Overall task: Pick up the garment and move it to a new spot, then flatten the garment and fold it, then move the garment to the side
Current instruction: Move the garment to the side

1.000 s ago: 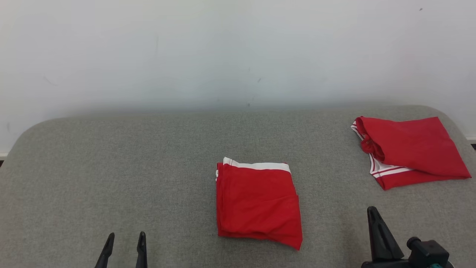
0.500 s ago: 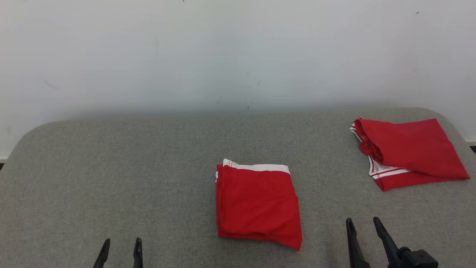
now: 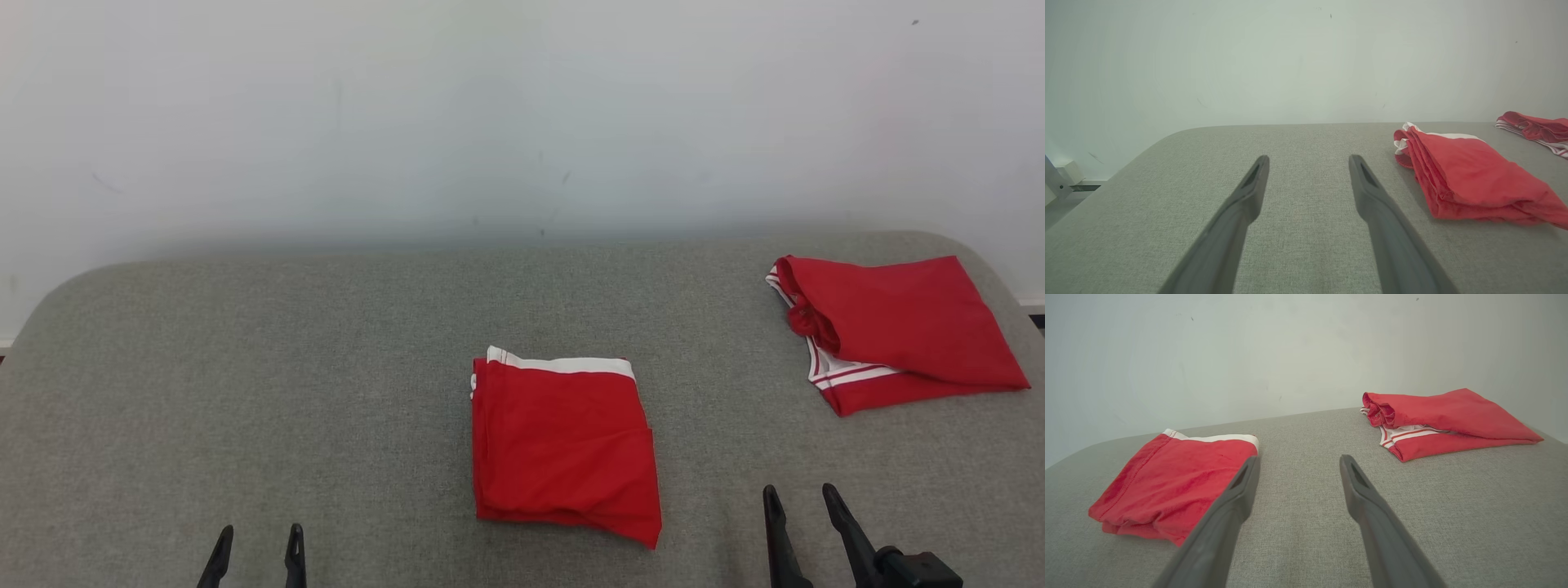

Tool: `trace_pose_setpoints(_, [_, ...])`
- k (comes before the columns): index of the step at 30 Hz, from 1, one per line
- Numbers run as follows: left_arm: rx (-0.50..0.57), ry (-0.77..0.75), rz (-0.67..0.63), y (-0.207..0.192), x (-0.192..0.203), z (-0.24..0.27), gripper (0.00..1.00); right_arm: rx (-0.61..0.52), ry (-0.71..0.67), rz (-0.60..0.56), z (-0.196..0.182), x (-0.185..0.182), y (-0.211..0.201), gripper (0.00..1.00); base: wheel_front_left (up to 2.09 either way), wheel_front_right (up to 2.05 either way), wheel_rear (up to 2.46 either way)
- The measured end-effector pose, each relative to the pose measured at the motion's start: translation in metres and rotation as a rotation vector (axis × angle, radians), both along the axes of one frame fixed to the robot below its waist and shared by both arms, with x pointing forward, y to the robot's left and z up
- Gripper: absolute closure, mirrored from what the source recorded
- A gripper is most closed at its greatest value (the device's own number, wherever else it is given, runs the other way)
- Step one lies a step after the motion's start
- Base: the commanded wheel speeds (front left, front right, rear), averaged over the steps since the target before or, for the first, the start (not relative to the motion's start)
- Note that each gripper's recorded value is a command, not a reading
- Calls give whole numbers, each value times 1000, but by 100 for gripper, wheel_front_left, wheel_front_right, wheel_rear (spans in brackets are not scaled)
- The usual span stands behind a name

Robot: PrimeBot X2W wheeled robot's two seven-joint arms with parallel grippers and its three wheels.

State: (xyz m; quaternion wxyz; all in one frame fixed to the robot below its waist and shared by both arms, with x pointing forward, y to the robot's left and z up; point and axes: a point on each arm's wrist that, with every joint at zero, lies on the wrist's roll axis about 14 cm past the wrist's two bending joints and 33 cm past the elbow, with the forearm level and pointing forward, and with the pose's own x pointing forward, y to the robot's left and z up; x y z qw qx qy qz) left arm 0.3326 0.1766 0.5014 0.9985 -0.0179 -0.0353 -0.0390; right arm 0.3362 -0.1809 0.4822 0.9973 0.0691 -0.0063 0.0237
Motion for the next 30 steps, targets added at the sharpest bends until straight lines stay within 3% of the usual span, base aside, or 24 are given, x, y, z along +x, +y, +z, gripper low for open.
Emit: trace_pose_setpoints(30, [-5, 6, 14, 4, -4, -2, 0, -5, 18, 28, -5, 2, 9, 0, 0, 0, 0])
